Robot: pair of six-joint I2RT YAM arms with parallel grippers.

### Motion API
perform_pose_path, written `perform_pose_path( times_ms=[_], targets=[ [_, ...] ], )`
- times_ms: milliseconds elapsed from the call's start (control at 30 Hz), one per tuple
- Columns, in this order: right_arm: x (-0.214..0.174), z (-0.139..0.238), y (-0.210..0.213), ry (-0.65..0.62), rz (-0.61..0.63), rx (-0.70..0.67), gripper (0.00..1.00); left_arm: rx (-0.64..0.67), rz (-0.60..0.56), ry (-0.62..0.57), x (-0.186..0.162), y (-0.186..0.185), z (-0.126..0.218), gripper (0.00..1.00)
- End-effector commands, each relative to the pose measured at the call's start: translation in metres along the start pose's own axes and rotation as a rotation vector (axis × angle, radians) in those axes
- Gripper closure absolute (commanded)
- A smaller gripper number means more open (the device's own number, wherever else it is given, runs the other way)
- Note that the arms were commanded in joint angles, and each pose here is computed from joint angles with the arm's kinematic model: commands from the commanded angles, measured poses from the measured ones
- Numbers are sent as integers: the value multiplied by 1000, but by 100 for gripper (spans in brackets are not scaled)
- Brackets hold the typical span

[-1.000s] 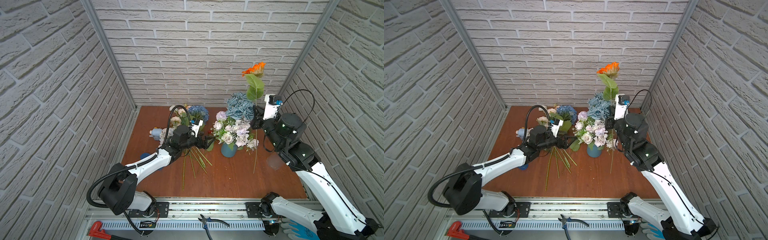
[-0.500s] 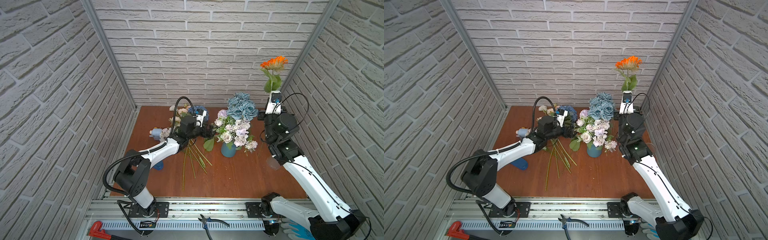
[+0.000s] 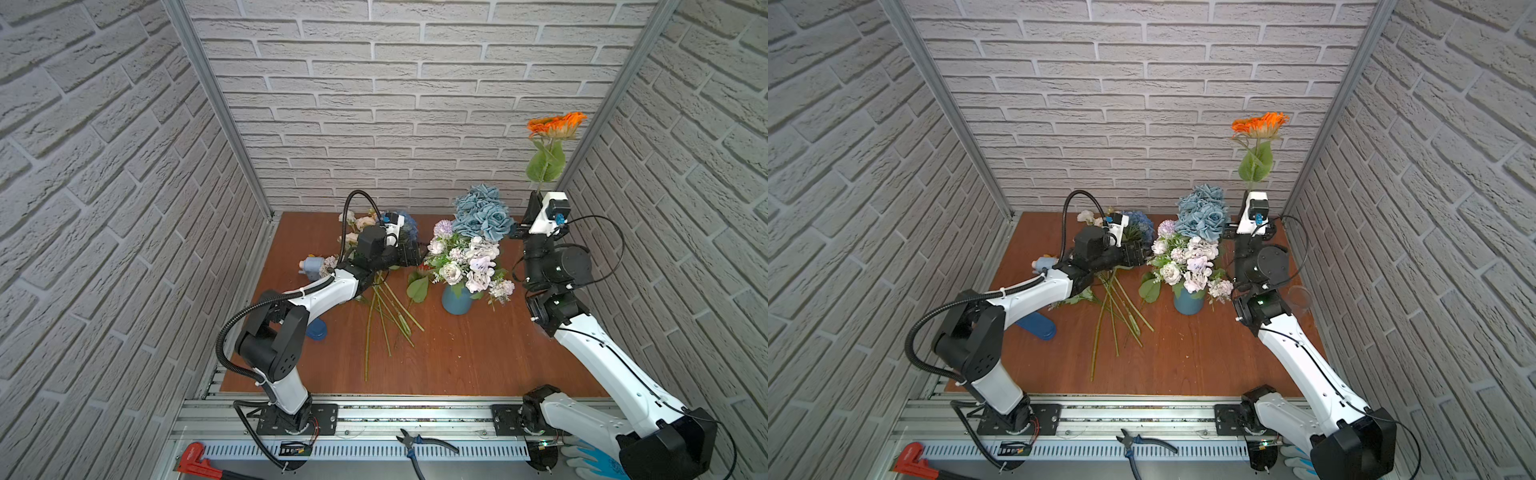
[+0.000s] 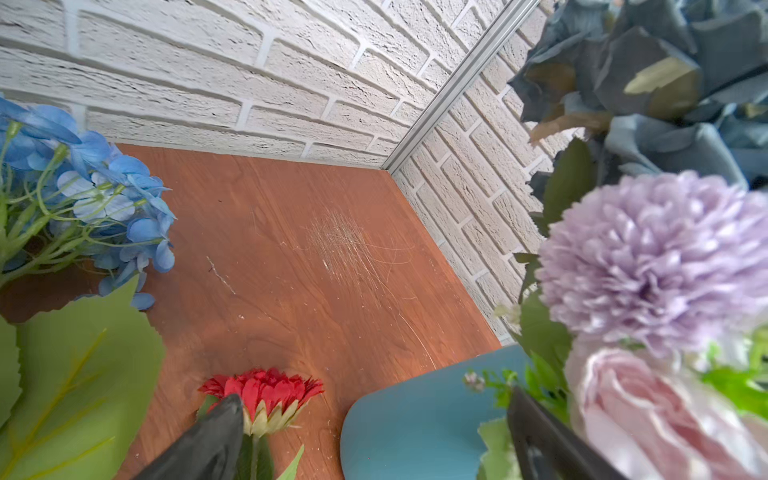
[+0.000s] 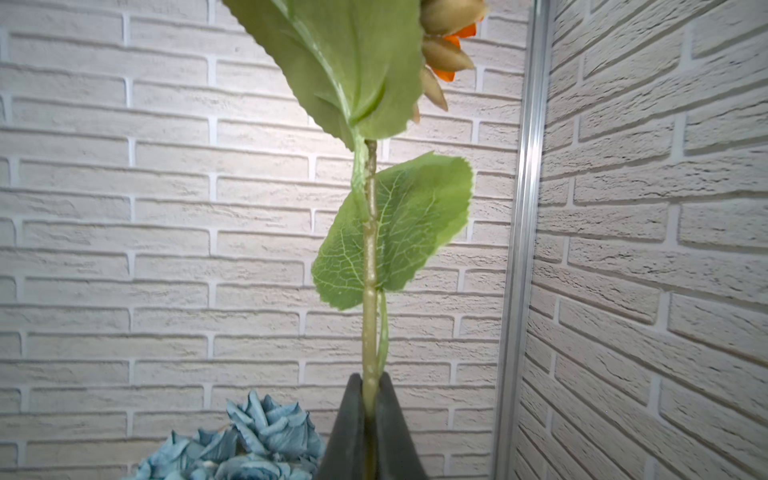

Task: Arrange the flowers into the vase
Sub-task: 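Carry the orange gerbera with the right gripper past the vase, raised high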

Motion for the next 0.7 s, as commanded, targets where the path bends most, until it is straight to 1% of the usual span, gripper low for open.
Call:
perform_pose_path(
  times_ms=[0, 67, 167, 333, 533, 667],
  targets=[
    [27, 8, -16, -175, -178, -57, 94, -57, -26, -47, 8, -14, 9, 2],
    [26, 10, -18, -181, -228, -78, 94, -59, -24, -48, 8, -15, 10, 2],
    [25, 12, -20, -215, -251, -101, 94, -60, -22, -48, 7, -14, 11, 2],
    [31, 12, -23, -234, -245, -123, 94, -61, -14, -45, 4, -12, 12, 2],
    [29, 11, -22, -283, -267, -142, 94, -63, -4, -42, 2, -11, 12, 2],
    [30, 8, -20, -318, -248, -158, 94, -66, -6, -40, 1, -13, 12, 2]
  ],
)
Point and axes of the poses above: each gripper's point midway between its finger pads, its own z axis back along the fingers, its own y axis along the line the jaws close on, x = y × z, the point moved 10 cm from there along z, back along the fingers, and after that the axes turned 12 degrees about z, right-handed, at the moved point
